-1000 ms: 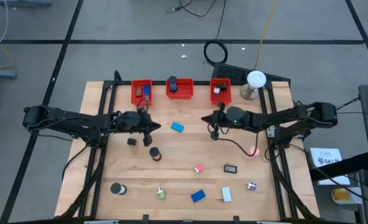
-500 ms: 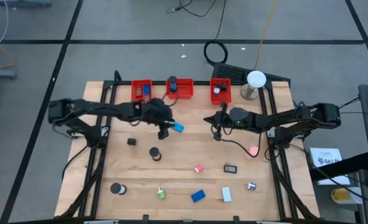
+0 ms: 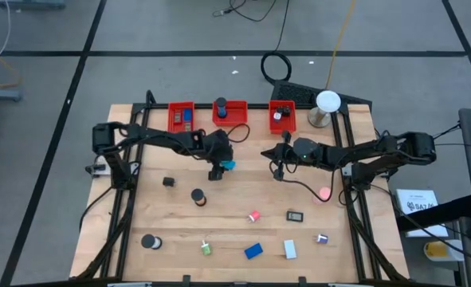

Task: Pick & Place Office items
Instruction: Put the top blue timer into the left orange basket

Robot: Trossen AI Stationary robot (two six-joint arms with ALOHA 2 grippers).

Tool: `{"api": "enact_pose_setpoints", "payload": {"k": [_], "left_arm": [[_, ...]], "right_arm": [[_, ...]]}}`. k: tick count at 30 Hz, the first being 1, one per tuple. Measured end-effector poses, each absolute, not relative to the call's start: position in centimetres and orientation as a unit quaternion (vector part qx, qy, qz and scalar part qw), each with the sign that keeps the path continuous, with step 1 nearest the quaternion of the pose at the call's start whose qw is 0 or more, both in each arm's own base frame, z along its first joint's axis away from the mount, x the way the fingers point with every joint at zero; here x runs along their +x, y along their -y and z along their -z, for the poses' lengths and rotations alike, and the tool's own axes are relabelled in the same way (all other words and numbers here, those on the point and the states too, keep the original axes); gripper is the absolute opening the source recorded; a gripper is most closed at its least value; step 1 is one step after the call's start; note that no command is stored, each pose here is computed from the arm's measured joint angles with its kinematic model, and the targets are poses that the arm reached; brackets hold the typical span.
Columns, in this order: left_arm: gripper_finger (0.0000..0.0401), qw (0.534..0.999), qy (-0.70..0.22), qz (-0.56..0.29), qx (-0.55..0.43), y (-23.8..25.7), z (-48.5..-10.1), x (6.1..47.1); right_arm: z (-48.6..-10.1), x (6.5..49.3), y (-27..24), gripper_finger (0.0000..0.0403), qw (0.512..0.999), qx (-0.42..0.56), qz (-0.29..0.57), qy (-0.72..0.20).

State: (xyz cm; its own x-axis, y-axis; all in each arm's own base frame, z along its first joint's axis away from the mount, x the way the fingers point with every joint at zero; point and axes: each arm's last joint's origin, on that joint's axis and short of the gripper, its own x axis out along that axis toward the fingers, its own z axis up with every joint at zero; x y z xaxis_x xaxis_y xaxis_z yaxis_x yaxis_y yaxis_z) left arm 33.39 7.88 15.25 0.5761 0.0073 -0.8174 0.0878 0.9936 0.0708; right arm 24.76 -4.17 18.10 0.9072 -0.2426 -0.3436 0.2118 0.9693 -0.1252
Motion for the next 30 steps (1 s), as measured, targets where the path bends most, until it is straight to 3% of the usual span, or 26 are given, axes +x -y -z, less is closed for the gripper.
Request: {"api": "enact_pose_setpoints", "payload": {"k": [9,19,23,30], "left_arm": [[0.0267,0.870,-0.486,0.045,0.067,-8.0,-12.9,33.8],[0.0156,0.863,-0.504,0.025,0.023,-7.8,-12.9,33.4],[0.0156,0.860,-0.510,-0.014,-0.008,-8.1,-14.2,32.6],[0.0157,0.864,-0.487,-0.108,-0.068,-8.9,-19.8,29.6]], "right_arm": [[-18.1,24.8,4.2,0.0001,0.976,-0.043,0.116,-0.181],[-18.1,24.8,4.2,0.0001,0.975,-0.051,0.114,-0.182],[-18.1,24.8,4.2,0.0001,0.975,-0.052,0.114,-0.182],[-18.1,24.8,4.2,0.0001,0.975,-0.052,0.114,-0.182]]}}
